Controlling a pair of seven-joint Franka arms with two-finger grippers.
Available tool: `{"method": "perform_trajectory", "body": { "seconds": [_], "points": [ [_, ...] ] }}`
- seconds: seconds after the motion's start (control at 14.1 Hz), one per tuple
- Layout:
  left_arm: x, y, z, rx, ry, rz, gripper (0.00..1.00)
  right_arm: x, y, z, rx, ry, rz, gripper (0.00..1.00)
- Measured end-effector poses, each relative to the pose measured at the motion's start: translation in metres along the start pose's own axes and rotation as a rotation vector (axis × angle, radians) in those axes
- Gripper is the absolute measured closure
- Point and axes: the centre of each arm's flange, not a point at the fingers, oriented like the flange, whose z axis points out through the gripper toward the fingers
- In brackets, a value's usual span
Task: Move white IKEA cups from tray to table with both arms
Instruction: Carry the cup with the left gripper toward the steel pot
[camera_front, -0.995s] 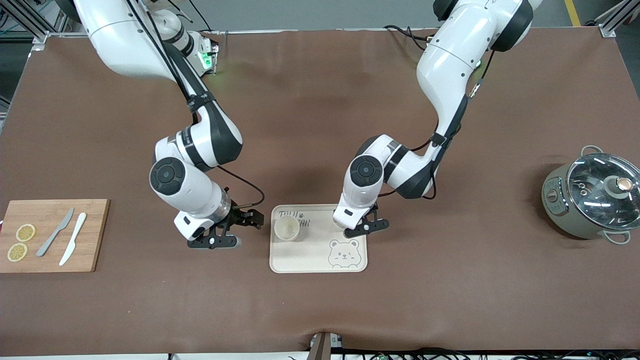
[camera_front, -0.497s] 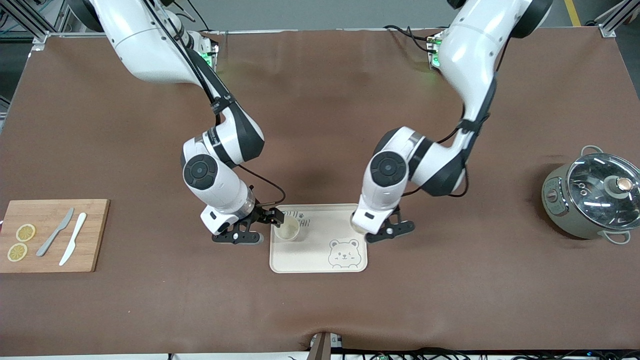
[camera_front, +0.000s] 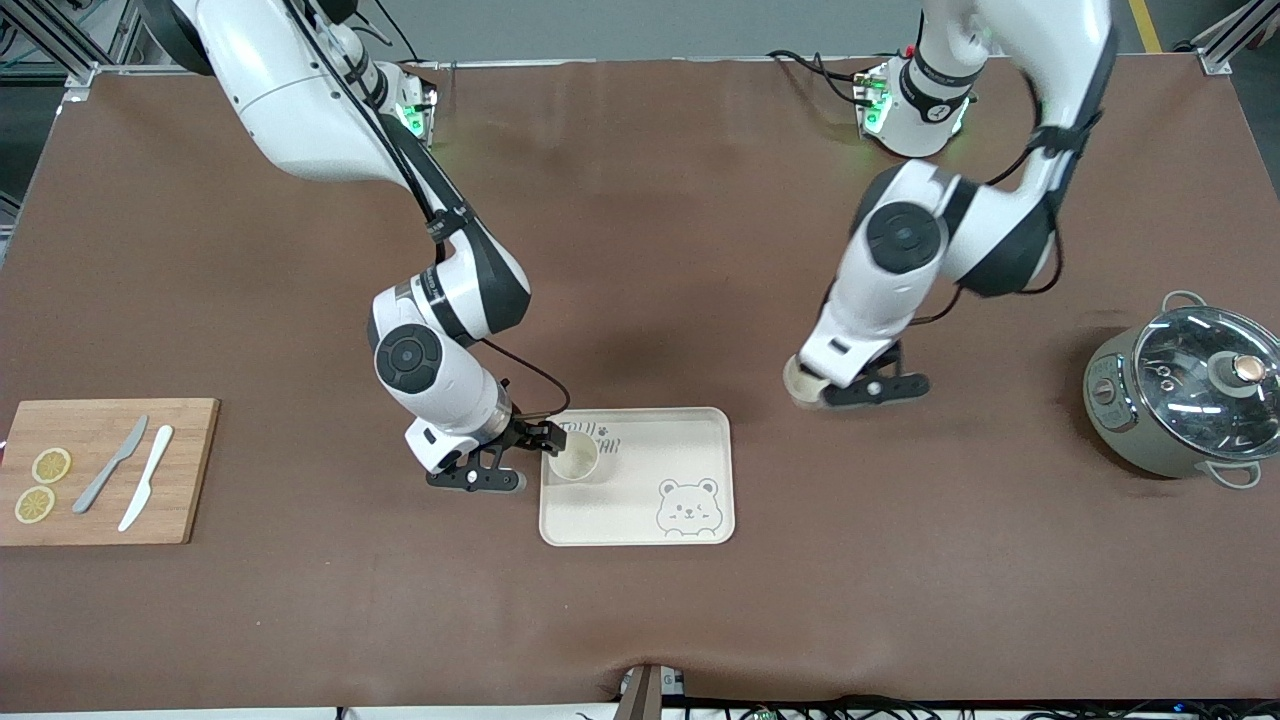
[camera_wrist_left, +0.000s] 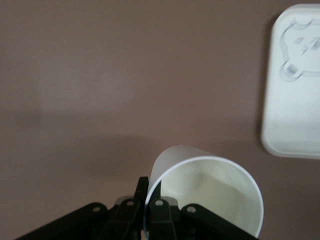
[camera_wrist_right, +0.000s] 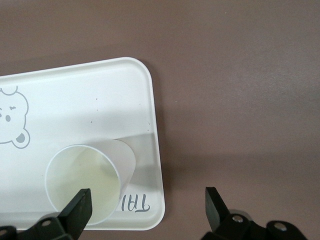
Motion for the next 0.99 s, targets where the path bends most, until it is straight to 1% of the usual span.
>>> {"method": "perform_trajectory", "body": {
  "seconds": [0.21, 0.43, 0.57, 0.71, 0.85, 0.99],
  "points": [
    [-0.029, -0.082, -0.004, -0.070, -0.044, 0.124, 0.96, -0.005, -0.005, 0.009, -0.003, -0.010, 0.025, 0.00],
    [-0.041, -0.146, 0.001, -0.116, -0.044, 0.212, 0.96, -0.005, -0.005, 0.019, -0.006, -0.015, 0.033, 0.00],
    [-0.042, -0.164, 0.018, -0.118, -0.014, 0.238, 0.96, -0.005, -0.007, 0.023, -0.004, -0.016, 0.037, 0.00],
    [-0.042, -0.169, 0.043, -0.119, 0.007, 0.257, 0.96, -0.007, -0.013, 0.026, -0.002, -0.016, 0.034, 0.00],
    [-0.039, -0.173, 0.070, -0.122, 0.008, 0.261, 0.96, -0.009, -0.018, 0.029, -0.001, -0.016, 0.029, 0.00],
    [-0.038, -0.189, 0.094, -0.126, -0.008, 0.266, 0.96, -0.009, -0.021, 0.032, 0.000, -0.017, 0.026, 0.00]
  ]
}}
